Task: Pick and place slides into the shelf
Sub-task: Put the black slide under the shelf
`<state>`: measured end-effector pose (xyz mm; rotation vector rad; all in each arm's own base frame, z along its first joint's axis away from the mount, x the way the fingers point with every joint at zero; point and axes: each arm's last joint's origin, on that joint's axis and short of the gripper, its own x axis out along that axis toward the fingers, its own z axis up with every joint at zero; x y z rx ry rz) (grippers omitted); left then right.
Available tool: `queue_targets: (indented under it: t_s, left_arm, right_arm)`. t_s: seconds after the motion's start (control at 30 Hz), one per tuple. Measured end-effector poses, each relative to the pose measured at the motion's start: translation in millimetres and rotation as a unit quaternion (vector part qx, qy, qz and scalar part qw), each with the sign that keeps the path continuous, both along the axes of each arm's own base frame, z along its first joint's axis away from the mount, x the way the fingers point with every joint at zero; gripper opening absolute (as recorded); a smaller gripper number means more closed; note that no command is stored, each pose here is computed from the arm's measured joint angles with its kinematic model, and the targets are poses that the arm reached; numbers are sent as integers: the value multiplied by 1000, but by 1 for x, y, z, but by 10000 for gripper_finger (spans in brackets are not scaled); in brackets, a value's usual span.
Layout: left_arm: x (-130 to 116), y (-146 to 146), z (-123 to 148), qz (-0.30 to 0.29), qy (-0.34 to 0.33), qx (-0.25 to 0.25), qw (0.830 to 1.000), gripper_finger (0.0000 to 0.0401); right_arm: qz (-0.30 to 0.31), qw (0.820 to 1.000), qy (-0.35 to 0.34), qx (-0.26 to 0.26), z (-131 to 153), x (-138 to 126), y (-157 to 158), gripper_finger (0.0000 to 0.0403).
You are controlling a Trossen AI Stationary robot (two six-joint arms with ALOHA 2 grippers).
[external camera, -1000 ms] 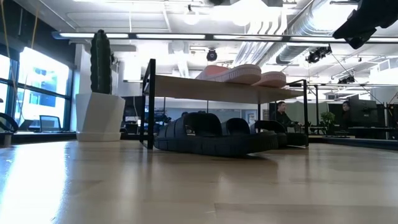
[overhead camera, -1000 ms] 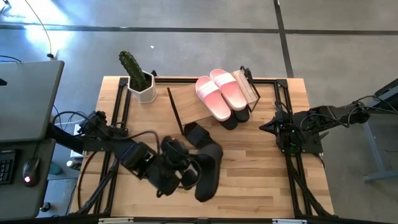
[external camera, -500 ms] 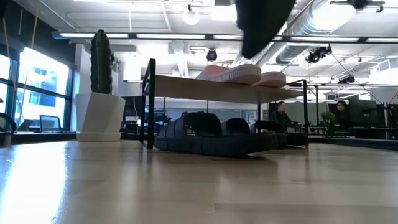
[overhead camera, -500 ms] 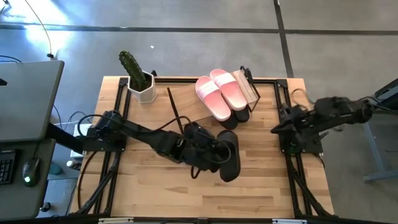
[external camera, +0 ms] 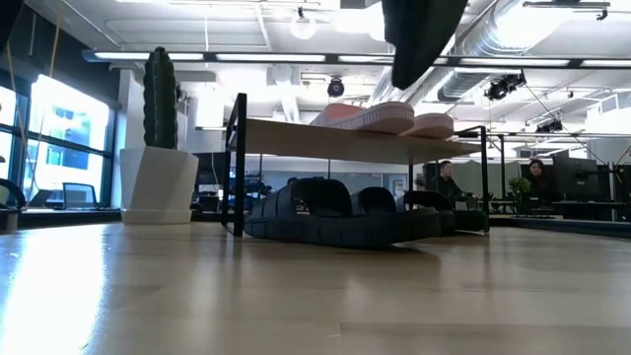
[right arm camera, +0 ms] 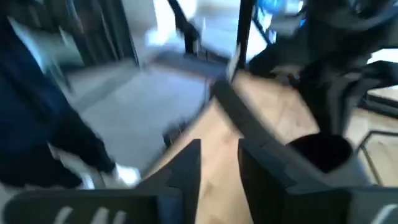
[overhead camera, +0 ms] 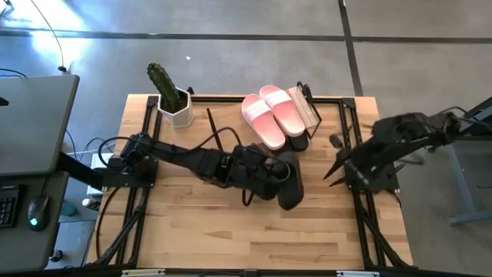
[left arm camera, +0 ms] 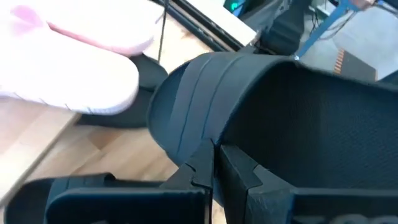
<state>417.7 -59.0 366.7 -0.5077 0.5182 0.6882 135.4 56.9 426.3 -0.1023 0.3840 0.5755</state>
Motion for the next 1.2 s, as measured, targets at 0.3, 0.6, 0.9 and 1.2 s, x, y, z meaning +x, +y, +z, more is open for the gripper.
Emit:
queue_targets:
  t_s: [0.3, 0.6, 0.9, 1.2]
  left_arm:
    - [-5, 30, 18, 30, 7, 5, 1000, 0]
    - [-3, 48, 18, 38, 11, 1, 999, 0]
    - [-4, 51, 17, 36, 20, 3, 999, 0]
    - [-5, 50, 16, 32, 28, 5, 999, 0]
  right_arm:
    - [-48, 959, 70, -270, 29, 26, 32, 131]
    - [-46, 906, 87, -411, 47, 52, 63, 131]
    - [-75, 869, 85, -481, 44, 82, 83, 139]
    - [-88, 866, 99, -481, 35, 93, 90, 196]
